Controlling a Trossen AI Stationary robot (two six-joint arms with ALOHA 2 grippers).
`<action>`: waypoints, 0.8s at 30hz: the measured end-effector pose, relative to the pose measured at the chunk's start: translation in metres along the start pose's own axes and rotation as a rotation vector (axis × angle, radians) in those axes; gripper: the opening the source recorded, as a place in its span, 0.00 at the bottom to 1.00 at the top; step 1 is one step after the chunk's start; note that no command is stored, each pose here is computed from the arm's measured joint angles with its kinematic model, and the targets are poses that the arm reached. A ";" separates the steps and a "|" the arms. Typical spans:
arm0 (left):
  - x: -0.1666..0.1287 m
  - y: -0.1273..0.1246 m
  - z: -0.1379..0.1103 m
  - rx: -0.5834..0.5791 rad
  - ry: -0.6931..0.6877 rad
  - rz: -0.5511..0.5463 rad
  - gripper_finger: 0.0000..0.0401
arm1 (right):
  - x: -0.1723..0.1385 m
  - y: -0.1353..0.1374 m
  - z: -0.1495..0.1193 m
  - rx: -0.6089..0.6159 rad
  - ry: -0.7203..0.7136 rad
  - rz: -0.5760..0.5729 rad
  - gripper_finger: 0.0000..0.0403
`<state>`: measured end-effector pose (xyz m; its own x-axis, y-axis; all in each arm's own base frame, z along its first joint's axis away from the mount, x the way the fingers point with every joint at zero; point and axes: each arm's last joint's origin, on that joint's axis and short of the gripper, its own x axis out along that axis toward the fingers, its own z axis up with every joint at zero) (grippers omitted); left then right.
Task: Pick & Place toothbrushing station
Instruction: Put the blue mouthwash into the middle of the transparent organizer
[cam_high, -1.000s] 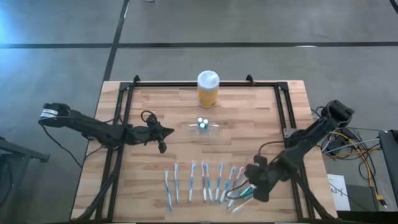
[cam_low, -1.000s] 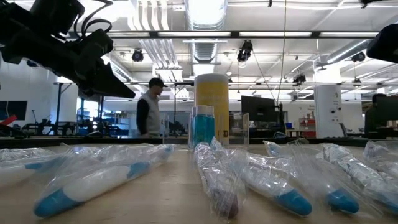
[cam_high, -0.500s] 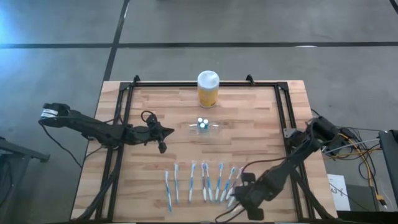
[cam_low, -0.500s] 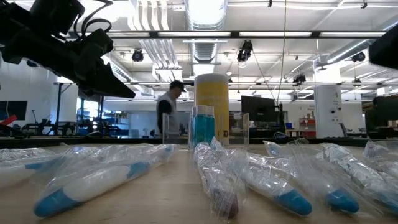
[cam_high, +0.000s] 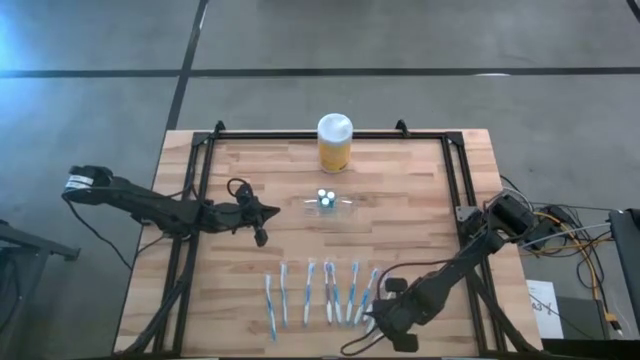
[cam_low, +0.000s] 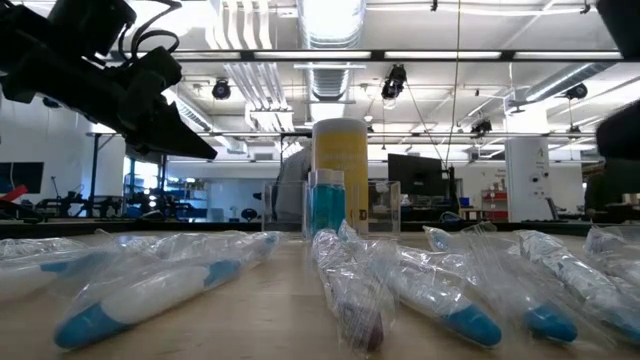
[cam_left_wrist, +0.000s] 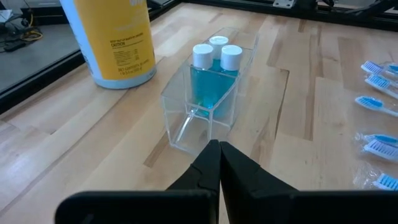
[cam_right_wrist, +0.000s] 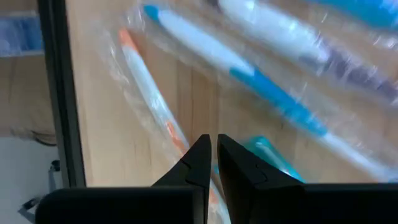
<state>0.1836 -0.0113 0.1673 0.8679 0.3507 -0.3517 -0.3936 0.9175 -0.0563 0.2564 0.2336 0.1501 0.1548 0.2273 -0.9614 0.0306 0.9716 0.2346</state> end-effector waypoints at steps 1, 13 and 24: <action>0.000 0.000 0.000 0.000 0.000 0.000 0.02 | 0.001 -0.002 -0.002 0.016 0.012 -0.010 0.07; 0.000 0.000 0.000 0.000 0.001 0.001 0.02 | -0.013 -0.005 -0.035 0.168 0.117 -0.153 0.07; 0.000 0.000 0.000 0.000 0.001 0.001 0.02 | -0.024 -0.028 -0.065 0.328 0.070 -0.373 0.07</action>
<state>0.1836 -0.0113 0.1672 0.8673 0.3512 -0.3529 -0.3944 0.9172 -0.0565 0.1874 0.2052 0.1572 0.0076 -0.1171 -0.9931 0.3820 0.9181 -0.1054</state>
